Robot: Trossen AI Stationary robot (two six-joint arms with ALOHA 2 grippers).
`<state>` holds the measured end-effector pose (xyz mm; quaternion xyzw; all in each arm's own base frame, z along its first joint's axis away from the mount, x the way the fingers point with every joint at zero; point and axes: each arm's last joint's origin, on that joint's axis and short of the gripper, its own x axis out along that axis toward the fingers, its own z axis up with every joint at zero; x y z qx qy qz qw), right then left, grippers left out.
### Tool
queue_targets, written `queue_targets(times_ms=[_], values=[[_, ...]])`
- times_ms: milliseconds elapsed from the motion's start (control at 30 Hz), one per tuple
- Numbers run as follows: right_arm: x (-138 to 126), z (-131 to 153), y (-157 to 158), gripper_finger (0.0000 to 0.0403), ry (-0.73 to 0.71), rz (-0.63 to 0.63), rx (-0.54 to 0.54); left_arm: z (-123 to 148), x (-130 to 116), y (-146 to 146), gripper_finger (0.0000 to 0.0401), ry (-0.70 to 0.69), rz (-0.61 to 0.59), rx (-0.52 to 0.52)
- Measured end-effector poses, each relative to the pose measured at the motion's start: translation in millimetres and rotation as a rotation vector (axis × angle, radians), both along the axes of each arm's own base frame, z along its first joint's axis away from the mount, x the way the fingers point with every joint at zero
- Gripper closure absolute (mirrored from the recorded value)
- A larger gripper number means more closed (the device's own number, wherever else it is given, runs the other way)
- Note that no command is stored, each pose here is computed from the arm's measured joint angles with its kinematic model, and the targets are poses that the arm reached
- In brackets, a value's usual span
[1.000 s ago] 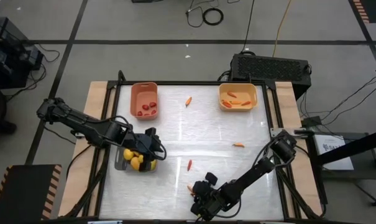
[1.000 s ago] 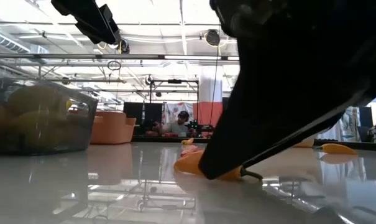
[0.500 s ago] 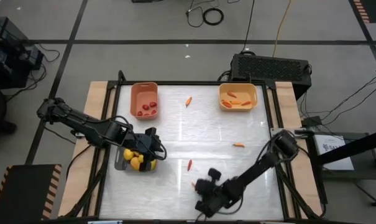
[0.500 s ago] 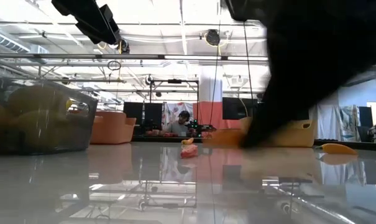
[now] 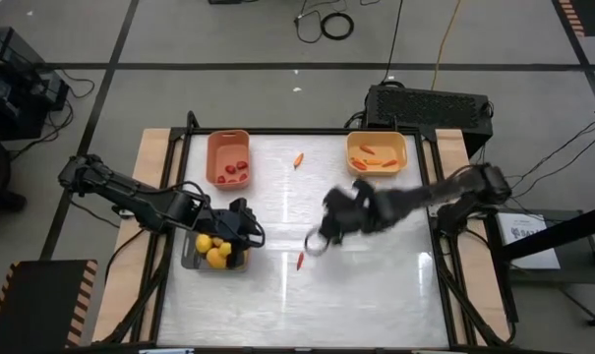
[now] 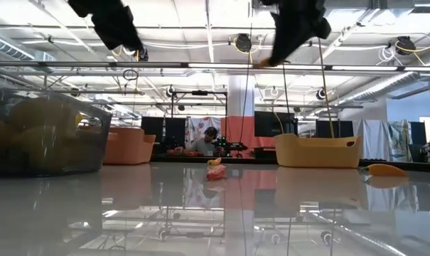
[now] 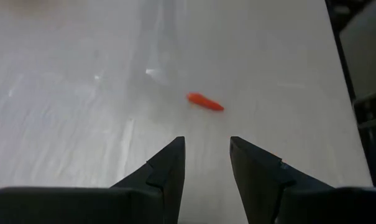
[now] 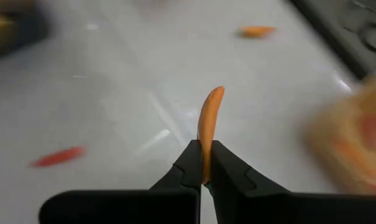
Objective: Sort produce into baskets
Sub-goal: Put the yellow chili pepper into the yellow bin
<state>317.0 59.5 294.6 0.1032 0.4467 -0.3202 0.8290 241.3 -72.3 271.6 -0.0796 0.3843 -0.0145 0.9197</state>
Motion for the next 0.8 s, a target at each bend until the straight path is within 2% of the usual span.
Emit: queue_targets(times_ms=[200,433,633,800], values=[[-27.4,19.9,-90.2,0.0393,0.143,-0.178,-0.053,3.0,4.4,6.4,0.0267,-0.045,0.128,-0.037],[-44.0,11.9,-169.4,0.0382,0.319,-0.257,-0.058,5.5,6.8,8.6,0.0267,-0.084,0.263,-0.113],[-49.5,-11.2,-218.1,0.0361,0.392,-0.226,0.115,5.8,6.9,8.7,0.0267,-0.094,0.359,-0.18],[-52.7,-26.1,-241.0,0.0326,0.459,-0.22,0.134,6.0,6.7,8.8,0.0267,-0.106,0.435,-0.221]])
